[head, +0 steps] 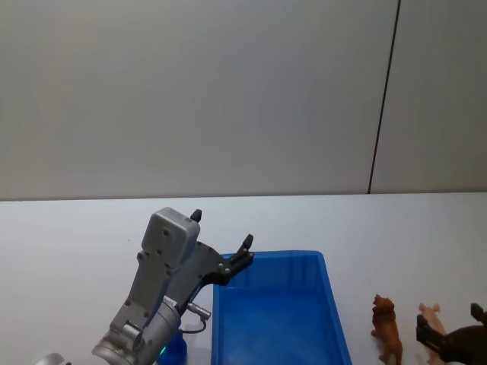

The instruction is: Pick up the two dolls from the table and place them into the box.

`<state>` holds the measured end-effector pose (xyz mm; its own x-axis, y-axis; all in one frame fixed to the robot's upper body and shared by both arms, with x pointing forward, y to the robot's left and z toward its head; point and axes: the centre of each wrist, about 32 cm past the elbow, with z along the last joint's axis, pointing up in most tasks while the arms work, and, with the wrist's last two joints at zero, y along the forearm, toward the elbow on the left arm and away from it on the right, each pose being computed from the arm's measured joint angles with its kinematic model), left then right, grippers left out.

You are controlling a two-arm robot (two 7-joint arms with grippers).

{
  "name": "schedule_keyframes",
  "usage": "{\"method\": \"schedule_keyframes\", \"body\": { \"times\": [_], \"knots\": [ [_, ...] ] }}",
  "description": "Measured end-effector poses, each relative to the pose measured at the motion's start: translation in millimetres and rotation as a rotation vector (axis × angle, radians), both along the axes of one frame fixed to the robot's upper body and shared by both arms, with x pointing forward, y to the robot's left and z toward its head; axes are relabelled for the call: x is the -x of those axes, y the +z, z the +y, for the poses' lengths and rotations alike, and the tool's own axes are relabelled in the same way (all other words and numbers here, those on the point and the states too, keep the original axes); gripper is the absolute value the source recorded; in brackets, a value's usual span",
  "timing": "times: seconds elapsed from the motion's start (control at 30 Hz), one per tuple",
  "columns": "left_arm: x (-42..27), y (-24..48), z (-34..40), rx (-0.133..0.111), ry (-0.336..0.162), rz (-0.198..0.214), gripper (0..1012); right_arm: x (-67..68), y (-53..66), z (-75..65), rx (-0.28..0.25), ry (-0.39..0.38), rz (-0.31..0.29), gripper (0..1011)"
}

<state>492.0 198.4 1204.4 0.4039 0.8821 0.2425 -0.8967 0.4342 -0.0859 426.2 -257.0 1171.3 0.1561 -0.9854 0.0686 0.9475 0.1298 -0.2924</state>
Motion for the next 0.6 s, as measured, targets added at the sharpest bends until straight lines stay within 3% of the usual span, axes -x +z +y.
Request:
{"method": "schedule_keyframes", "body": {
  "times": [0.37, 0.6],
  "knots": [
    [0.0, 0.0, 0.0, 0.0, 0.0, 0.0, 1001, -4.0, -16.4, -0.9, -0.005, -0.008, 0.062, 994],
    [0.0, 0.0, 0.0, 0.0, 0.0, 0.0, 1001, -7.7, -26.2, -0.8, -0.011, -0.005, 0.09, 832]
  ]
}}
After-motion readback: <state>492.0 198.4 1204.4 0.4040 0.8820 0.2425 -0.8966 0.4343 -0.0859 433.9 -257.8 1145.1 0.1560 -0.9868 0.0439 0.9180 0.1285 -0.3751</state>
